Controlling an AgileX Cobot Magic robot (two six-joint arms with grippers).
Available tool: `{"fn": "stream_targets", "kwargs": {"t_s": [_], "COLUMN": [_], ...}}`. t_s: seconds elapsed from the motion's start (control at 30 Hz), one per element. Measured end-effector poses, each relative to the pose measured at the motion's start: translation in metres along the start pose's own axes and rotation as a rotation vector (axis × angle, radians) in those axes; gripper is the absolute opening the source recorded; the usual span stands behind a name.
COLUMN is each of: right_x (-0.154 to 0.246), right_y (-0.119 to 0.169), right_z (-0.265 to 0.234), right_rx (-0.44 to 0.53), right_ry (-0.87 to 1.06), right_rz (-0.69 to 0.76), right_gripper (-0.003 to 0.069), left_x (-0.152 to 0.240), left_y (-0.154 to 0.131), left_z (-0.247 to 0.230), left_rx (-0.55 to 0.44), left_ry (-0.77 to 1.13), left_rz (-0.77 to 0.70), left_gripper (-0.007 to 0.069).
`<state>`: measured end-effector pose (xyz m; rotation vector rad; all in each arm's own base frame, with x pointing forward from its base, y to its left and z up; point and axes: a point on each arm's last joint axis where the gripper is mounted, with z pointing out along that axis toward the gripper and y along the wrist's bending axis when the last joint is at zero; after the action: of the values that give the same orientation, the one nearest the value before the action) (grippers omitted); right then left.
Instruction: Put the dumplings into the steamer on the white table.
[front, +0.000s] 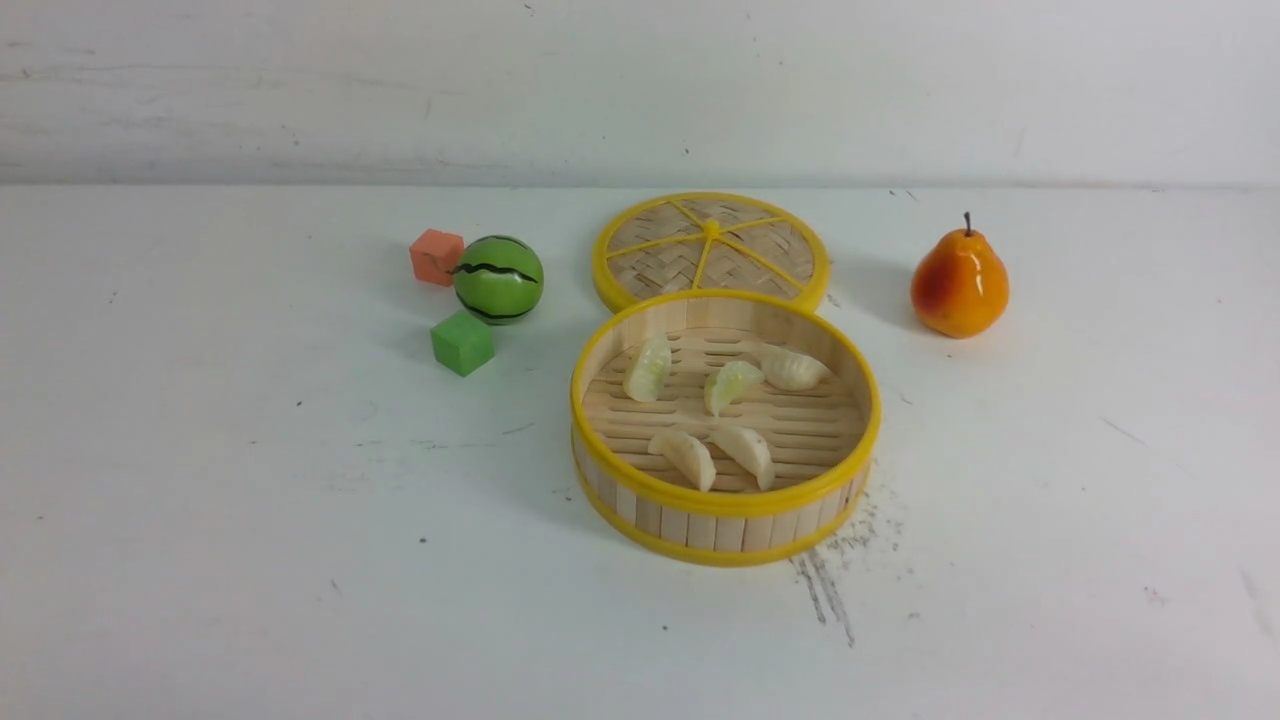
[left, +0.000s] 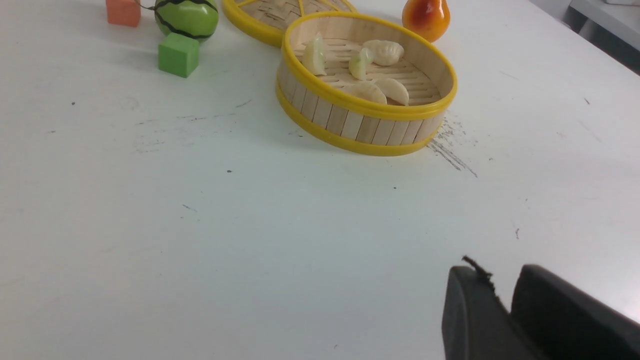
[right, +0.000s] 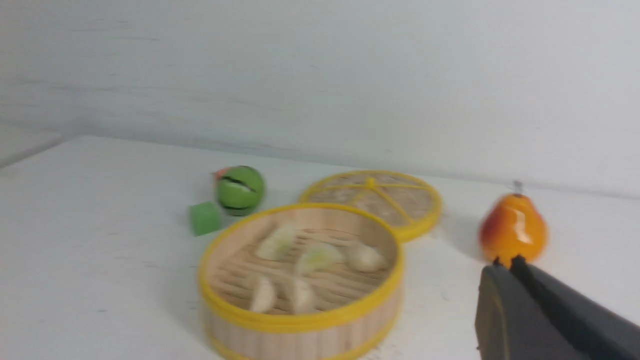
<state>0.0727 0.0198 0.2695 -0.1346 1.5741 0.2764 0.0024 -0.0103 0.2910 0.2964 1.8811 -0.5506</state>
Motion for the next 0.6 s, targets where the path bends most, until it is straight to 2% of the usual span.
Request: {"fn": "stream_targets", "kwargs": {"t_s": [0.03, 0.1, 0.13, 0.2, 0.27, 0.4, 0.6], "right_x": [0.002, 0.030, 0.032, 0.052, 0.066, 0.088, 0.093], "right_y": [-0.002, -0.013, -0.014, -0.021, -0.024, -0.026, -0.026], "right_z": [-0.001, -0.009, -0.009, -0.015, -0.018, -0.023, -0.025], "right_rx": [0.019, 0.158, 0.155, 0.263, 0.308, 0.355, 0.359], "right_ry": [-0.006, 0.020, 0.020, 0.068, 0.101, 0.182, 0.244], "right_rz": [-0.001, -0.046, -0.046, -0.062, -0.053, -0.002, 0.023], "right_gripper": [-0.0003, -0.0003, -0.0003, -0.0003, -0.0003, -0.0003, -0.0003], "left_x": [0.000, 0.000, 0.000, 0.000, 0.000, 0.000, 0.000], "left_y": [0.000, 0.000, 0.000, 0.000, 0.000, 0.000, 0.000], "left_z": [0.000, 0.000, 0.000, 0.000, 0.000, 0.000, 0.000], "left_rx": [0.000, 0.000, 0.000, 0.000, 0.000, 0.000, 0.000], "left_ry": [0.000, 0.000, 0.000, 0.000, 0.000, 0.000, 0.000], "left_rz": [0.000, 0.000, 0.000, 0.000, 0.000, 0.000, 0.000], "left_gripper": [0.0123, 0.0127, 0.0127, 0.0130, 0.0132, 0.0137, 0.0140]}}
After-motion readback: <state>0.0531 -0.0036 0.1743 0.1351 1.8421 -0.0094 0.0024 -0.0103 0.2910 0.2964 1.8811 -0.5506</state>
